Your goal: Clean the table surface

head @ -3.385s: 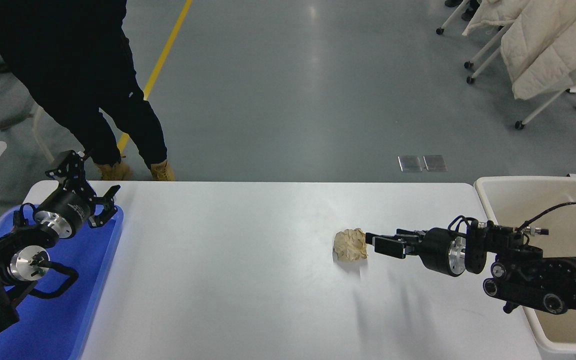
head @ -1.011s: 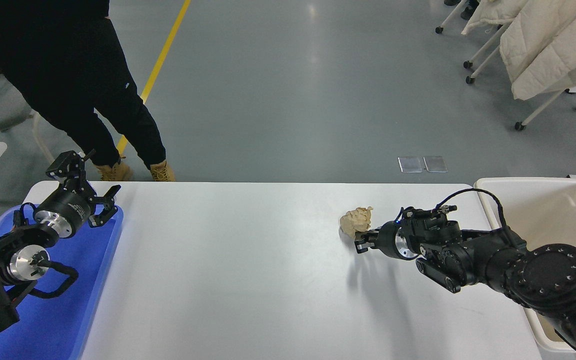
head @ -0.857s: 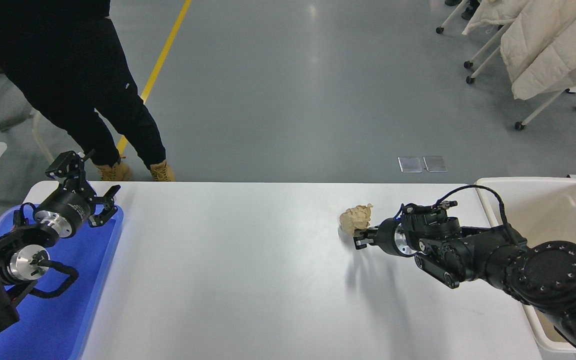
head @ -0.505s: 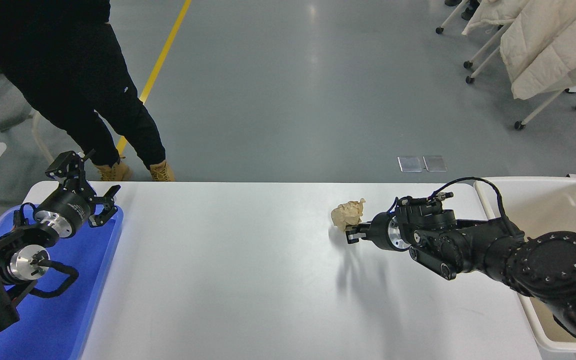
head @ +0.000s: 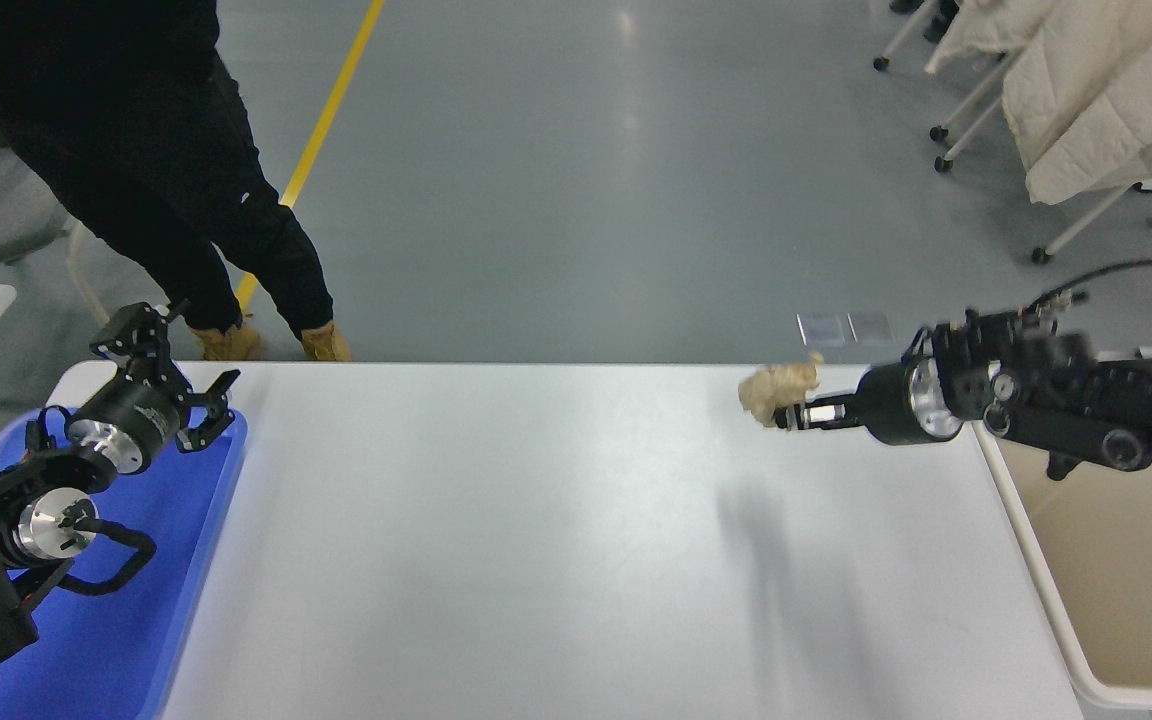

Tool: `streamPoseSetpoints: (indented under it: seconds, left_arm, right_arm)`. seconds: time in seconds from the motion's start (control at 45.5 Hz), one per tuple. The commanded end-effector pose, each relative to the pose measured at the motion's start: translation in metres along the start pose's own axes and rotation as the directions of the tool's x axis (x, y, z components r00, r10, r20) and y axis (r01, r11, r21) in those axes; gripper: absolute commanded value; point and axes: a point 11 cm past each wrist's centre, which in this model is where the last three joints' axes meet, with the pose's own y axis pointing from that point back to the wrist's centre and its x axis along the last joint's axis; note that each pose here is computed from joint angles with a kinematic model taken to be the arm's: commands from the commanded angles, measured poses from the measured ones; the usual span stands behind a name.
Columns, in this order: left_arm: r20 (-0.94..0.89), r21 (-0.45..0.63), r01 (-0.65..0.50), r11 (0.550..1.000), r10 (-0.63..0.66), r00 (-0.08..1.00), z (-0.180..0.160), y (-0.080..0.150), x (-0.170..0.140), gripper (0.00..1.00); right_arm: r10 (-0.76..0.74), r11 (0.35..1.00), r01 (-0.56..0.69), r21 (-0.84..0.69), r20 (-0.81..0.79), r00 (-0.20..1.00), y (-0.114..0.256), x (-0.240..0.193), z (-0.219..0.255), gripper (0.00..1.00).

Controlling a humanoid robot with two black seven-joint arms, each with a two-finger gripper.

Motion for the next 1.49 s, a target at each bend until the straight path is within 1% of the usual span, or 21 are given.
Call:
streamPoseSetpoints:
  seconds: [0.0, 0.176, 0.462, 0.637, 0.857, 0.989, 1.099, 1.209, 1.341, 1.473]
  left_arm:
    - [0.0, 0.0, 0.0, 1.0, 0.0, 1.0, 0.0, 0.0, 0.0, 1.0]
    - [0.0, 0.0, 0.0, 1.0, 0.0, 1.0, 0.0, 0.0, 0.0, 1.0]
    - [0.0, 0.0, 0.0, 1.0, 0.0, 1.0, 0.0, 0.0, 0.0, 1.0]
    - [0.0, 0.0, 0.0, 1.0, 0.0, 1.0, 0.0, 0.0, 0.0, 1.0]
    - [0.0, 0.0, 0.0, 1.0, 0.0, 1.0, 0.0, 0.0, 0.0, 1.0]
    - [-0.001, -0.001, 0.0, 1.0, 0.0, 1.0, 0.0, 0.0, 0.0, 1.0]
    - [0.0, 0.0, 0.0, 1.0, 0.0, 1.0, 0.0, 0.0, 0.0, 1.0]
    - [-0.001, -0.001, 0.0, 1.0, 0.0, 1.0, 0.0, 0.0, 0.0, 1.0]
    - [0.0, 0.0, 0.0, 1.0, 0.0, 1.0, 0.0, 0.0, 0.0, 1.0]
    - [0.002, 0.001, -0.001, 1.0, 0.001, 1.0, 0.0, 0.0, 0.0, 1.0]
  right_arm:
    - [0.006, 1.0, -0.004, -0.019, 0.075, 0.997, 0.091, 0.029, 0.007, 0.0]
    - [0.009, 1.0, -0.006, -0.026, 0.092, 0.996, 0.141, 0.054, 0.0, 0.0]
    - [0.002, 1.0, 0.0, -0.026, 0.103, 0.995, 0.184, 0.068, -0.008, 0.0]
    - [0.01, 0.999, -0.006, -0.047, 0.088, 0.996, 0.194, 0.071, -0.007, 0.0]
    - [0.006, 0.997, 0.001, -0.08, 0.087, 0.996, 0.195, 0.068, 0.001, 0.0]
    - [0.048, 0.987, -0.026, -0.161, 0.137, 0.989, 0.205, 0.071, 0.032, 0.0]
    - [0.115, 0.962, -0.054, -0.267, 0.218, 0.969, 0.217, 0.068, 0.078, 0.0]
    - [0.192, 0.921, -0.074, -0.383, 0.28, 0.941, 0.229, 0.06, 0.124, 0.0]
    - [0.255, 0.864, -0.091, -0.496, 0.275, 0.927, 0.223, 0.041, 0.168, 0.0]
    - [0.308, 0.827, -0.124, -0.549, 0.257, 0.916, 0.2, 0.014, 0.198, 0.0]
